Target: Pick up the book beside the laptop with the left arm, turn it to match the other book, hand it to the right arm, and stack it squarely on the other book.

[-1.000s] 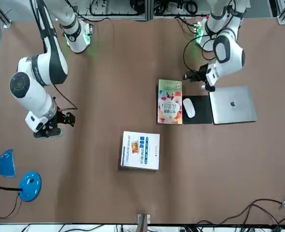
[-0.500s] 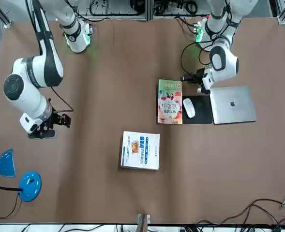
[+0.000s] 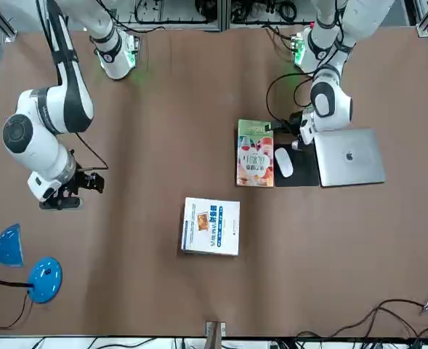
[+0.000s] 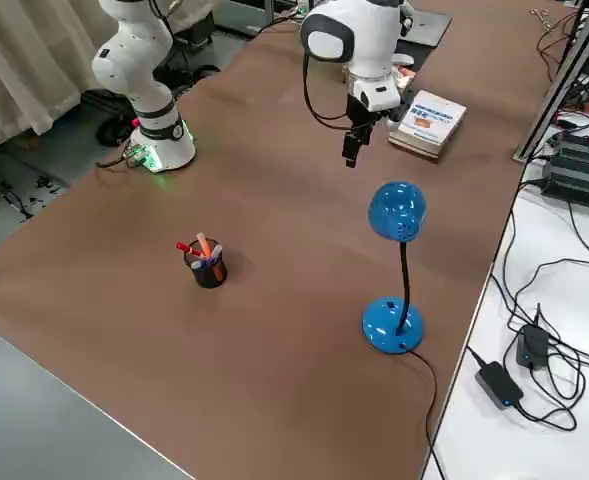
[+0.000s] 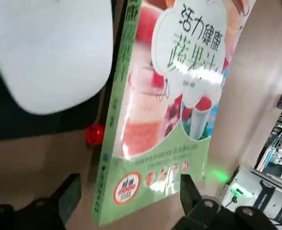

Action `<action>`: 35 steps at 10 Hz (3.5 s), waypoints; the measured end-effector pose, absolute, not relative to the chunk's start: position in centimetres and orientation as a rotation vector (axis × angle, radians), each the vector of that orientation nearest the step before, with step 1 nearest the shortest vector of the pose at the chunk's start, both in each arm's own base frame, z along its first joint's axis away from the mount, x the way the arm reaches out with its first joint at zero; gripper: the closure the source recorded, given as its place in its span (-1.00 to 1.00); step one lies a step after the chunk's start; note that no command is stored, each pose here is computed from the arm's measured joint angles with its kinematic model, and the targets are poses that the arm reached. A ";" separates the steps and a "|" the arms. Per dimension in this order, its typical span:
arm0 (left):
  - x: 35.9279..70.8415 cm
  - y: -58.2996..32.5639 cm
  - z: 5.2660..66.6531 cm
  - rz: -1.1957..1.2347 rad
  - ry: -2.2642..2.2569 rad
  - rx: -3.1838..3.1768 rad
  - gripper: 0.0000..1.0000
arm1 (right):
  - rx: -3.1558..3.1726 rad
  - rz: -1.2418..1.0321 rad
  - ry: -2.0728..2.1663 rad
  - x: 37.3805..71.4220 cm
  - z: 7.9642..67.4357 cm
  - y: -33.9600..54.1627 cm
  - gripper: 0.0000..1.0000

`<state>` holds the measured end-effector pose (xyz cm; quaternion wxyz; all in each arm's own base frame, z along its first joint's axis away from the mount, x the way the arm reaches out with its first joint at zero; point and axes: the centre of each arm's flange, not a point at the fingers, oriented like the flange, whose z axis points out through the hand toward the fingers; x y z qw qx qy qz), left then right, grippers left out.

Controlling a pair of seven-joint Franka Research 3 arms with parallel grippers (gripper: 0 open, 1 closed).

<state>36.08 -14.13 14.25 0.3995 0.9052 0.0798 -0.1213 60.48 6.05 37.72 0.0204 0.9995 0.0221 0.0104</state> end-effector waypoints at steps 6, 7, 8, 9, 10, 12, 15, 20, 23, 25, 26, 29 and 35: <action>36.2 -14.2 13.8 -0.312 0.227 2.278 -0.67 | 3.101 0.062 0.040 61.1 38.5 5.0 -0.99; 36.0 -14.3 13.7 -0.318 0.228 2.278 -0.65 | 3.100 0.058 0.032 61.2 38.3 4.7 -0.99; 35.9 -14.3 13.6 -0.322 0.233 2.275 -0.62 | 3.100 0.057 0.024 61.2 38.3 4.4 -0.99; 35.9 -14.4 13.5 -0.319 0.254 2.266 -0.60 | 3.100 0.060 0.018 61.3 38.4 4.1 -0.99; 35.8 -14.6 13.5 -0.318 0.269 2.259 -0.52 | 3.100 0.061 0.016 61.4 38.5 4.1 -0.99; 35.6 -14.8 13.3 -0.326 0.274 2.255 -0.48 | 3.100 0.062 0.017 61.5 38.9 4.1 -0.99; 35.2 -15.1 12.8 -0.346 0.272 2.252 0.08 | 3.099 0.049 0.024 61.8 38.4 4.4 -0.99; 36.3 -15.8 14.3 -0.301 0.223 2.246 0.62 | 3.100 0.081 0.041 62.3 39.4 5.1 -0.99; 38.8 -16.0 17.7 -0.180 0.173 2.257 0.63 | 3.100 0.058 0.046 62.1 39.3 5.3 -0.99; 40.3 -16.1 21.7 -0.061 0.116 2.266 0.68 | 3.100 0.058 0.052 62.2 39.3 5.6 -0.99; 40.7 -16.1 23.4 -0.016 0.096 2.269 0.68 | 3.100 0.061 0.054 62.2 39.5 5.6 -0.99; 42.5 -16.5 28.7 0.133 0.025 2.261 0.68 | 3.100 0.037 0.057 62.1 39.6 5.8 -0.99; 49.3 -18.3 36.9 0.331 -0.229 2.265 0.68 | 3.097 -0.022 0.089 61.8 40.2 7.3 -0.99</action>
